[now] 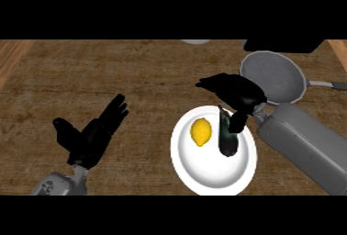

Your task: Pick the eggplant from the plate and place it in the pan

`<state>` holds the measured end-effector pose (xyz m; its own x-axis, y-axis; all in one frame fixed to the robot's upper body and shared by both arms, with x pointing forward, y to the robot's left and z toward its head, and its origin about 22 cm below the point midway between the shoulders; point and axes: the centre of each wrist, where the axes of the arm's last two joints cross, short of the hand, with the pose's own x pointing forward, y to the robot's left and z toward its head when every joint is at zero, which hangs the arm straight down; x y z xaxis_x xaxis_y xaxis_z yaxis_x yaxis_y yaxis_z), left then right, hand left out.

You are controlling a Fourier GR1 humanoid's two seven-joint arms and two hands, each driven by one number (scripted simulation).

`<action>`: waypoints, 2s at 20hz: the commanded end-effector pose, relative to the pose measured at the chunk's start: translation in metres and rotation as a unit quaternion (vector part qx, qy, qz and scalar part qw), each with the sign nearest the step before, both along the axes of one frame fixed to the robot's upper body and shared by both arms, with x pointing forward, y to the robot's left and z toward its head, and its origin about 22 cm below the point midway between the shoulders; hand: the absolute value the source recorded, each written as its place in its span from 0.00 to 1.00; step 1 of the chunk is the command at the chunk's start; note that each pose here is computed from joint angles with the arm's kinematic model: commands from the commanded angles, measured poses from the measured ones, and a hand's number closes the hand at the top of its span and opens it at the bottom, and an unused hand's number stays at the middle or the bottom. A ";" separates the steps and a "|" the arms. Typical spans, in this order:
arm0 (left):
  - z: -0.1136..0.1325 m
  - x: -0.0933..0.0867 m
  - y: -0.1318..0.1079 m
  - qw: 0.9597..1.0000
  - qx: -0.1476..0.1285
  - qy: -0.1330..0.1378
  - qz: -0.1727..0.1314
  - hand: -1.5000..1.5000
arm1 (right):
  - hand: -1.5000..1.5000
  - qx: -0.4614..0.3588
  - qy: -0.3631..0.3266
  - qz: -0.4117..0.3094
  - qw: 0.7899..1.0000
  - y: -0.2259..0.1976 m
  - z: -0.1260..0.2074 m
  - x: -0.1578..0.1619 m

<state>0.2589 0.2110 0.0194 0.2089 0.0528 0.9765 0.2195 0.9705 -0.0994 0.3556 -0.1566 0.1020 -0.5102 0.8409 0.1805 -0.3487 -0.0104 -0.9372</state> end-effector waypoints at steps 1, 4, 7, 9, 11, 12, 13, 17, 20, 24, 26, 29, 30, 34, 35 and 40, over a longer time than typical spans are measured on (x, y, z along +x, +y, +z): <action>0.004 0.006 -0.005 1.000 -0.001 -0.003 -0.002 0.50 | 0.00 -0.203 0.006 -0.002 0.979 0.033 0.003 -0.003; 0.006 0.006 -0.004 1.000 -0.011 0.007 -0.007 0.50 | 0.00 -0.279 0.020 -0.003 0.960 0.084 0.002 -0.015; -0.006 -0.002 -0.001 1.000 -0.005 0.006 -0.002 0.50 | 0.00 -0.361 0.079 -0.012 0.929 0.100 0.006 -0.008; -0.001 0.005 0.006 1.000 -0.001 0.004 0.004 0.50 | 0.00 -0.396 0.090 -0.008 0.914 0.129 -0.004 -0.022; -0.006 -0.009 0.012 1.000 -0.008 0.001 0.007 0.50 | 0.00 -0.413 0.100 -0.012 0.905 0.149 -0.010 -0.033; 0.001 0.001 0.013 1.000 0.000 0.006 0.010 0.50 | 0.00 -0.424 0.109 -0.016 0.899 0.158 -0.024 -0.039; 0.000 0.006 0.006 1.000 -0.011 0.009 0.012 0.50 | 0.00 -0.432 0.117 -0.018 0.894 0.155 -0.027 -0.043; -0.011 -0.007 0.024 1.000 -0.008 0.005 0.021 0.50 | 0.00 -0.427 0.124 -0.045 0.895 0.167 -0.021 -0.041; 0.001 -0.007 0.014 1.000 -0.002 0.009 0.014 0.50 | 0.00 -0.425 0.111 -0.057 0.897 0.163 -0.040 -0.045; -0.007 -0.010 -0.001 1.000 0.001 0.009 0.019 0.50 | 0.00 -0.428 0.102 -0.062 0.896 0.160 -0.049 -0.058; -0.013 -0.010 0.017 1.000 -0.005 0.006 0.015 0.50 | 0.00 -0.454 0.074 -0.058 0.886 0.144 -0.040 -0.053; 0.016 0.005 0.004 1.000 -0.008 -0.001 0.012 0.50 | 0.00 -0.488 0.051 -0.055 0.870 0.138 -0.061 -0.058; -0.007 0.006 0.004 1.000 -0.010 -0.002 0.017 0.50 | 0.00 -0.479 0.042 -0.058 0.875 0.140 -0.057 -0.060; -0.001 -0.004 0.001 1.000 -0.005 -0.005 0.025 0.50 | 0.00 -0.477 0.055 -0.066 0.875 0.126 -0.054 -0.074; -0.001 -0.004 0.012 1.000 -0.009 0.001 0.011 0.50 | 0.00 -0.489 0.058 -0.067 0.868 0.119 -0.046 -0.043; -0.012 0.000 -0.004 1.000 -0.002 0.004 0.019 0.50 | 0.00 -0.480 0.060 -0.076 0.872 0.113 -0.054 -0.045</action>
<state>0.2588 0.2162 0.0105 0.2130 0.0703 0.9745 0.1902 0.9753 -0.1120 0.3086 -0.0410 0.0514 -0.4302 0.7024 -0.5671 -0.4905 -0.7092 -0.5064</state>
